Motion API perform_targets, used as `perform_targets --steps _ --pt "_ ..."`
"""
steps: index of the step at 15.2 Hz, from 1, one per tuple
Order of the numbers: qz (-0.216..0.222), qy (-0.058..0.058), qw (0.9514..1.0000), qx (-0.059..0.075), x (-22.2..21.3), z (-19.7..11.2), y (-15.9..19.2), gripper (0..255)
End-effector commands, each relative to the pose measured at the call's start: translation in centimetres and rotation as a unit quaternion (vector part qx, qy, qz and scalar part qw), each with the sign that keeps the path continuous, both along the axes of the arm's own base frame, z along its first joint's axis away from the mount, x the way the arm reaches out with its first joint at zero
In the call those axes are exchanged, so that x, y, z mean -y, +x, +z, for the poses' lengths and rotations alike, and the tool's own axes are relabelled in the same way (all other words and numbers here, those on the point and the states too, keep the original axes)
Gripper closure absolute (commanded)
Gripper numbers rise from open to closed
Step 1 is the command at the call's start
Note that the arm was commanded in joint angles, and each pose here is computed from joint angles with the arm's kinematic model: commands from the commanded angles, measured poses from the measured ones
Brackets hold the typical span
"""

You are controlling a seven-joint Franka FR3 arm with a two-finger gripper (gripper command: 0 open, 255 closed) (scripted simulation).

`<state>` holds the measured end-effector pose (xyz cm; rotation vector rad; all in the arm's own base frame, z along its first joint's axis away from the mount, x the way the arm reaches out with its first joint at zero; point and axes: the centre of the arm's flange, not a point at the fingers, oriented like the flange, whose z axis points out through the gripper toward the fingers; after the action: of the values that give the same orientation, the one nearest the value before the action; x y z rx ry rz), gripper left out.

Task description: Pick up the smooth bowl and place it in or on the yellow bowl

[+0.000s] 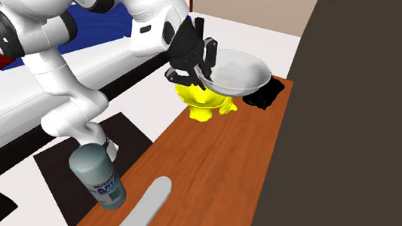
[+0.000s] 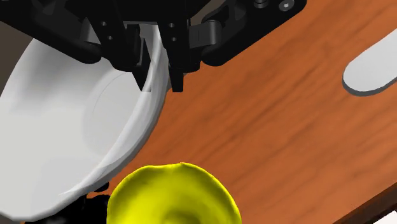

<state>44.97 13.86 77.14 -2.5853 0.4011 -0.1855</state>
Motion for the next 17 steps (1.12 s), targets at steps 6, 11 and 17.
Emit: perform_targets --steps 6,11,17 --pt "-0.001 0.0 1.0 0.0 -3.4 0.4 -8.7 255" --pt "-0.001 0.0 1.0 0.0 -4.5 -1.0 -11.2 255" --pt "-0.001 0.0 1.0 0.0 -4.5 -4.2 -11.2 255"
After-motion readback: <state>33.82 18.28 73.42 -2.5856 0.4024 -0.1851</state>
